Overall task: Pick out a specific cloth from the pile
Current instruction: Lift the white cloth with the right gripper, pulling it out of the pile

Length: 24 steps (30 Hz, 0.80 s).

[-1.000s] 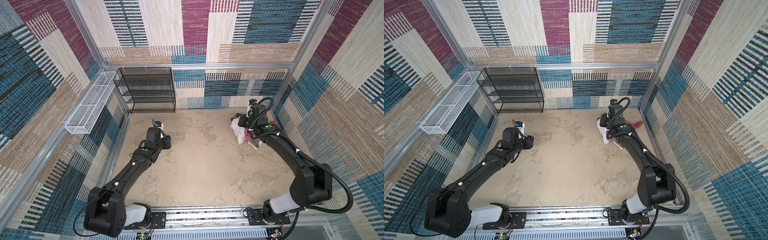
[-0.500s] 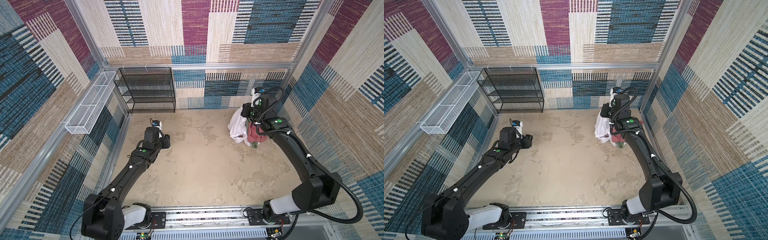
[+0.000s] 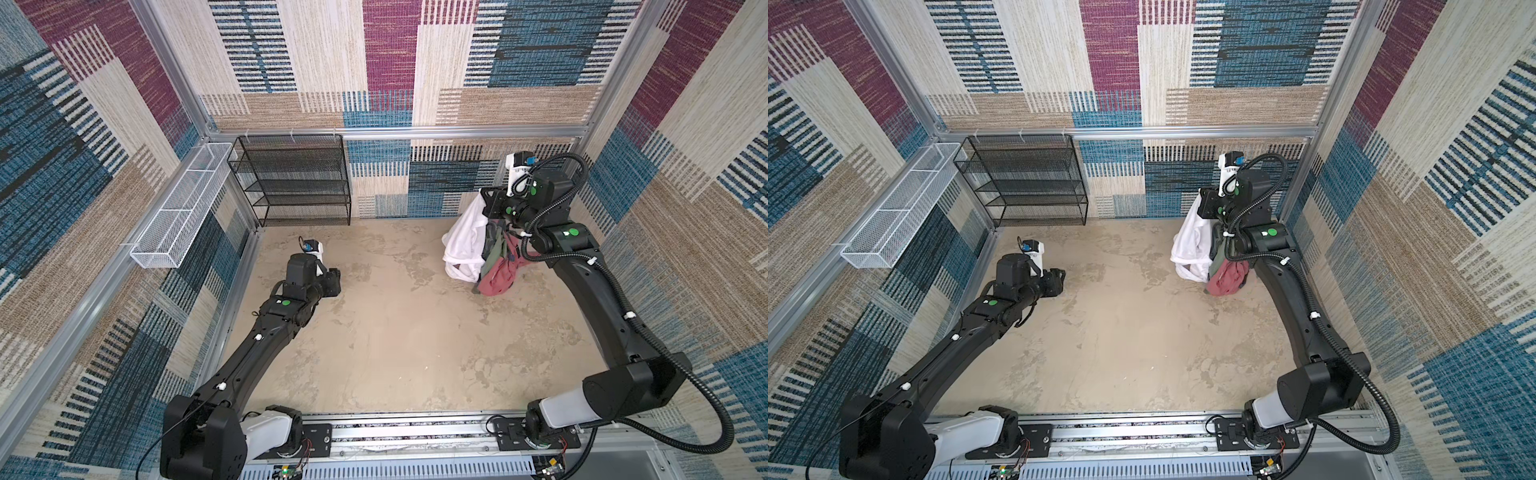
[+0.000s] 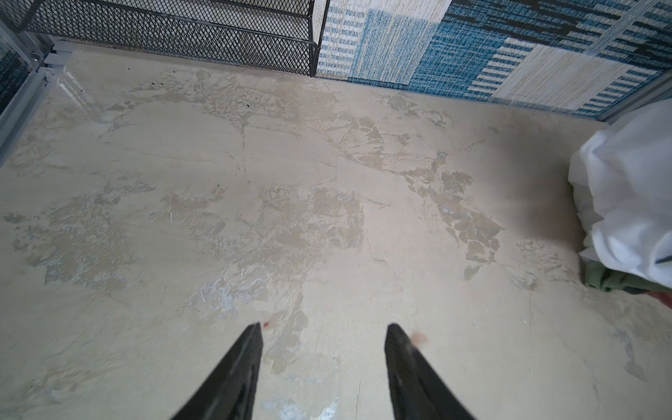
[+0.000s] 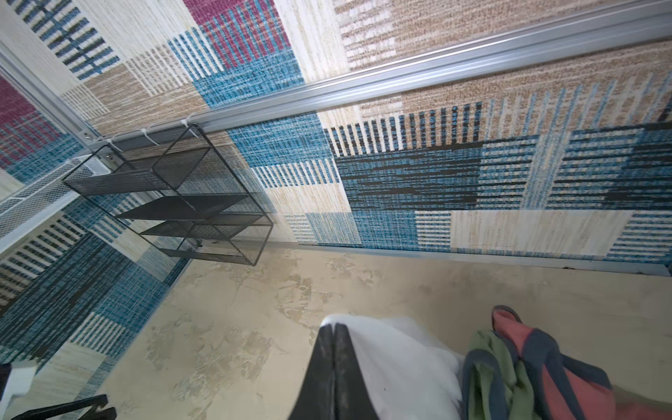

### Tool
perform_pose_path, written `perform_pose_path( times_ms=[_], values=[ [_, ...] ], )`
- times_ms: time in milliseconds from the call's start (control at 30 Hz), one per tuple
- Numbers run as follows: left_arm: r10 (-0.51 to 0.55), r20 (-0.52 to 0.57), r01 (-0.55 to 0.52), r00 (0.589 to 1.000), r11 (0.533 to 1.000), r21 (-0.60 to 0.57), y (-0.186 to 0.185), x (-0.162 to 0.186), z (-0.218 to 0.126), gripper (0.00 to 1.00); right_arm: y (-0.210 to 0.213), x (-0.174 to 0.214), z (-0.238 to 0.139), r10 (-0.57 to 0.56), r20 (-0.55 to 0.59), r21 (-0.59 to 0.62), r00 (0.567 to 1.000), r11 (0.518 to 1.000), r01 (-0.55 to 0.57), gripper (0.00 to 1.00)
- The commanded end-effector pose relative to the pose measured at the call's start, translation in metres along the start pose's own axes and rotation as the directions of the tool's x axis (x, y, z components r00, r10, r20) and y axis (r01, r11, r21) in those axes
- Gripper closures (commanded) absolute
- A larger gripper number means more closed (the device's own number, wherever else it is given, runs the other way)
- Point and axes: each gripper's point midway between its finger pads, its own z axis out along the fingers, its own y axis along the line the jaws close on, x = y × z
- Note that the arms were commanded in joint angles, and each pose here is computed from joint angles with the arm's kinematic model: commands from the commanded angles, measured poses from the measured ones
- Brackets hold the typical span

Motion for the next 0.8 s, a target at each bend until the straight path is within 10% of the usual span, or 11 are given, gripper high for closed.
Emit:
perform_pose_path(
  times_ms=[0,767],
  values=[
    [-0.023,0.007,0.023,1.0,1.0,0.0,-0.001,-0.004,-0.004,0.43,0.026,-0.02,-0.003,0.004,0.044,-0.123,0.999,0.992,0.002,1.0],
    [-0.048,0.026,0.049,0.998,0.999,-0.016,-0.003,-0.029,-0.037,0.43,0.105,-0.098,-0.027,-0.003,0.141,-0.401,0.99,0.914,0.06,1.0]
  ],
)
